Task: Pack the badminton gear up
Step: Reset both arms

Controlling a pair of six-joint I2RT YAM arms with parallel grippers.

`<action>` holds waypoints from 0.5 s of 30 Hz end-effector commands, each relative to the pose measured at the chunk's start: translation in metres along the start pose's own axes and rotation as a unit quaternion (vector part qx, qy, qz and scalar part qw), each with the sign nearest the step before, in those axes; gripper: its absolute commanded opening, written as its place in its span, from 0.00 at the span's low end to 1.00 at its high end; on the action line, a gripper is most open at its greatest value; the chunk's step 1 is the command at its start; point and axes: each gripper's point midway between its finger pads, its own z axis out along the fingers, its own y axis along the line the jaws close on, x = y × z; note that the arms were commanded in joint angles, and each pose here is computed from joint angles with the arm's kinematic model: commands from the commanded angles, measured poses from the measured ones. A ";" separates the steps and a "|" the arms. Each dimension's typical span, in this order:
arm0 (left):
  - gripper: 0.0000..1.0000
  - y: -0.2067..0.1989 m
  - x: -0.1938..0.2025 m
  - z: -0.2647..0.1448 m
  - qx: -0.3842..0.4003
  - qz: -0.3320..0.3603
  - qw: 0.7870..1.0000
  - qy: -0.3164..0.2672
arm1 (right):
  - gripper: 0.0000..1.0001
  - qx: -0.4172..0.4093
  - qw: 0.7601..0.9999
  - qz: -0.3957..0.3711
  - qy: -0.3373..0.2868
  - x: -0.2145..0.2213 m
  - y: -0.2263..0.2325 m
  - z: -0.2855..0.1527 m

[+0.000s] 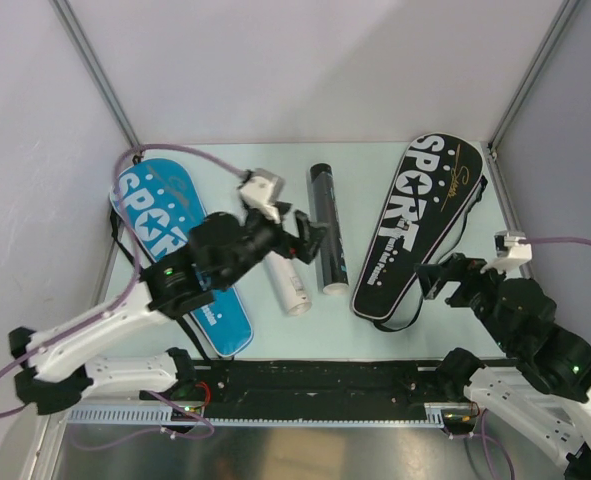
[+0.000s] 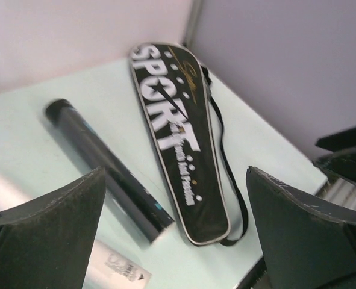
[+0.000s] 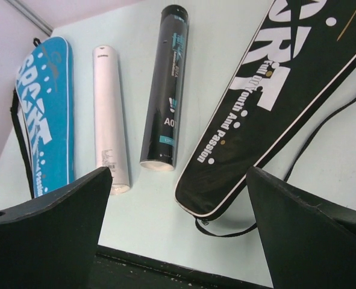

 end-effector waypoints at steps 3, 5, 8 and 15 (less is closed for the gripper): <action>1.00 0.058 -0.029 -0.048 -0.110 0.036 0.991 -0.074 | 0.99 -0.001 0.999 0.024 -0.048 -0.034 -0.001 -0.022; 1.00 0.067 -0.030 -0.060 -0.125 0.032 0.988 -0.085 | 0.99 0.001 0.998 0.021 -0.057 -0.040 -0.002 -0.024; 1.00 0.077 -0.029 -0.074 -0.138 0.025 0.985 -0.096 | 0.99 0.003 0.997 0.022 -0.071 -0.047 -0.003 -0.027; 1.00 0.093 -0.021 -0.089 -0.163 0.023 0.981 -0.103 | 0.99 0.018 0.998 0.022 -0.063 -0.044 -0.004 -0.019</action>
